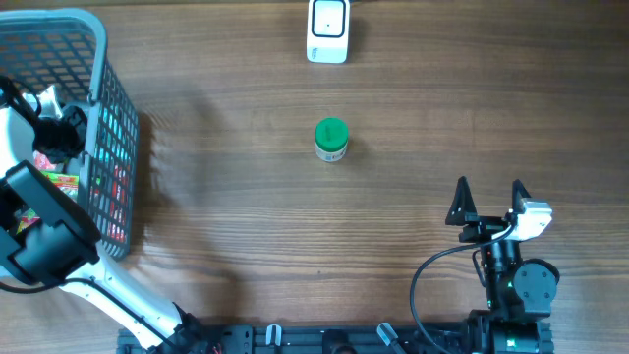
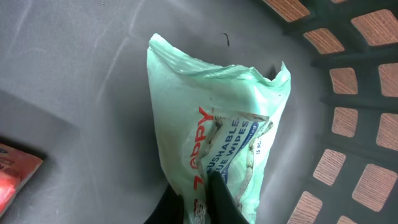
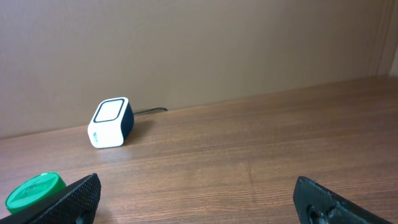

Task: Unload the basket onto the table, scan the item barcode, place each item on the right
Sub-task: 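Carry the wipes pack past the scanner and drop it right of center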

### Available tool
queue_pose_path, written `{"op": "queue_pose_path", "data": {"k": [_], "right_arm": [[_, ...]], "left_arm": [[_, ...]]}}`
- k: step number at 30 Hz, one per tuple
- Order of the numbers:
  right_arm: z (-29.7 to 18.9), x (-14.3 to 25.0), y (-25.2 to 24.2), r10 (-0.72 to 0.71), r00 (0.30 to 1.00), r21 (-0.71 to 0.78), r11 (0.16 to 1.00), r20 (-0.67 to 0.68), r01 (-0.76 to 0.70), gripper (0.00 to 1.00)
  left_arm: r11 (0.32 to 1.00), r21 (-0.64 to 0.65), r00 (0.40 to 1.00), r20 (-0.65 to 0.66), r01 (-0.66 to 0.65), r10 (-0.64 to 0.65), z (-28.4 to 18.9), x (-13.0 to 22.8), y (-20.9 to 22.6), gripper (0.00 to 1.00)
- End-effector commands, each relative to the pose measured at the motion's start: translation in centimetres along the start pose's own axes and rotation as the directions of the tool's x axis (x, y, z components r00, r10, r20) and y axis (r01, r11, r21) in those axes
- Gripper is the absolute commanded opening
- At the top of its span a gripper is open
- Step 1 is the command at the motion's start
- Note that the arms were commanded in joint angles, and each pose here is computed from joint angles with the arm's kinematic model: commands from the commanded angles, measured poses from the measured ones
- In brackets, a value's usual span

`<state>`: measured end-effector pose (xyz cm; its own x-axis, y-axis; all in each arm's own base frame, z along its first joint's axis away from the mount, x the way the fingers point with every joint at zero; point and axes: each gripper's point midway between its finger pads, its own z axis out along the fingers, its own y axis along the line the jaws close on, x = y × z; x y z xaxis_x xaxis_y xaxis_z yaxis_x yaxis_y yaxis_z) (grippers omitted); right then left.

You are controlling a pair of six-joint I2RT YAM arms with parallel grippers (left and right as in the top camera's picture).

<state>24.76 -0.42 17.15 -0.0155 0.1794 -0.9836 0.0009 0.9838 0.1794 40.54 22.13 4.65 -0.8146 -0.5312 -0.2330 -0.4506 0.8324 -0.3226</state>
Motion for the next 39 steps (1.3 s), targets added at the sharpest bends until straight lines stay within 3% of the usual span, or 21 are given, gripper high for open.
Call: {"op": "queue_pose_path", "data": {"k": [1, 5, 9, 10, 11, 15, 17, 19, 22, 24, 28, 31, 34, 39], "right_arm": [[0.0, -0.2, -0.1, 0.006, 1.0, 0.005, 1.0, 0.009, -0.006, 1.0], [0.0, -0.2, -0.1, 0.006, 1.0, 0.005, 1.0, 0.009, -0.006, 1.0], [0.0, -0.2, -0.1, 0.006, 1.0, 0.005, 1.0, 0.009, -0.006, 1.0], [0.0, -0.2, -0.1, 0.006, 1.0, 0.005, 1.0, 0.009, -0.006, 1.0], [0.0, -0.2, -0.1, 0.006, 1.0, 0.005, 1.0, 0.009, -0.006, 1.0], [0.0, -0.2, -0.1, 0.006, 1.0, 0.005, 1.0, 0.009, -0.006, 1.0], [0.0, -0.2, -0.1, 0.006, 1.0, 0.005, 1.0, 0.009, -0.006, 0.99], [0.0, -0.2, -0.1, 0.006, 1.0, 0.005, 1.0, 0.009, -0.006, 1.0], [0.0, -0.2, -0.1, 0.006, 1.0, 0.005, 1.0, 0.009, -0.006, 1.0], [0.0, -0.2, -0.1, 0.006, 1.0, 0.005, 1.0, 0.009, -0.006, 1.0], [0.0, -0.2, -0.1, 0.006, 1.0, 0.005, 1.0, 0.009, -0.006, 1.0], [0.0, -0.2, -0.1, 0.006, 1.0, 0.005, 1.0, 0.009, -0.006, 0.99], [0.0, -0.2, -0.1, 0.006, 1.0, 0.005, 1.0, 0.009, -0.006, 1.0], [0.0, -0.2, -0.1, 0.006, 1.0, 0.005, 1.0, 0.009, -0.006, 1.0]], "left_arm": [[0.999, -0.029, 0.995, 0.092, -0.026, 0.028, -3.9, -1.9, -1.0, 0.04], [1.0, -0.016, 0.944, 0.33, 0.012, -0.006, -14.0, -5.3, -4.5, 0.04], [0.997, 0.061, 0.806, 0.587, 0.047, -0.074, -26.9, -4.9, -9.3, 0.04], [0.991, 0.131, 0.766, 0.637, 0.007, -0.09, -30.5, -3.5, -11.8, 0.04], [0.959, 0.249, 0.74, 0.669, -0.135, -0.07, -34.5, -0.9, -16.3, 0.04], [0.812, 0.396, 0.749, 0.658, -0.429, 0.074, -37.4, 5.8, -26.3, 0.04], [0.661, 0.495, 0.784, 0.573, -0.563, 0.239, -34.9, 11.1, -33.9, 0.04], [0.549, 0.56, 0.781, 0.501, -0.62, 0.372, -31.7, 15.1, -39.4, 0.04], [0.466, 0.602, 0.742, 0.362, -0.648, 0.565, -23.3, 21.3, -46.9, 0.04], [0.451, 0.611, 0.701, 0.255, -0.651, 0.667, -16.3, 25.7, -50.3, 0.04], [0.446, 0.619, 0.628, 0.101, -0.646, 0.772, -5.0, 32.2, -52.9, 0.04], [0.522, 0.538, 0.61, -0.018, -0.662, 0.792, 3.1, 34.9, -51.5, 0.04], [0.678, 0.47, 0.712, -0.137, -0.565, 0.689, 6.2, 35.3, -50.3, 0.04], [0.765, 0.431, 0.8, -0.146, -0.478, 0.582, 7.1, 37.4, -52.1, 0.04]]}}
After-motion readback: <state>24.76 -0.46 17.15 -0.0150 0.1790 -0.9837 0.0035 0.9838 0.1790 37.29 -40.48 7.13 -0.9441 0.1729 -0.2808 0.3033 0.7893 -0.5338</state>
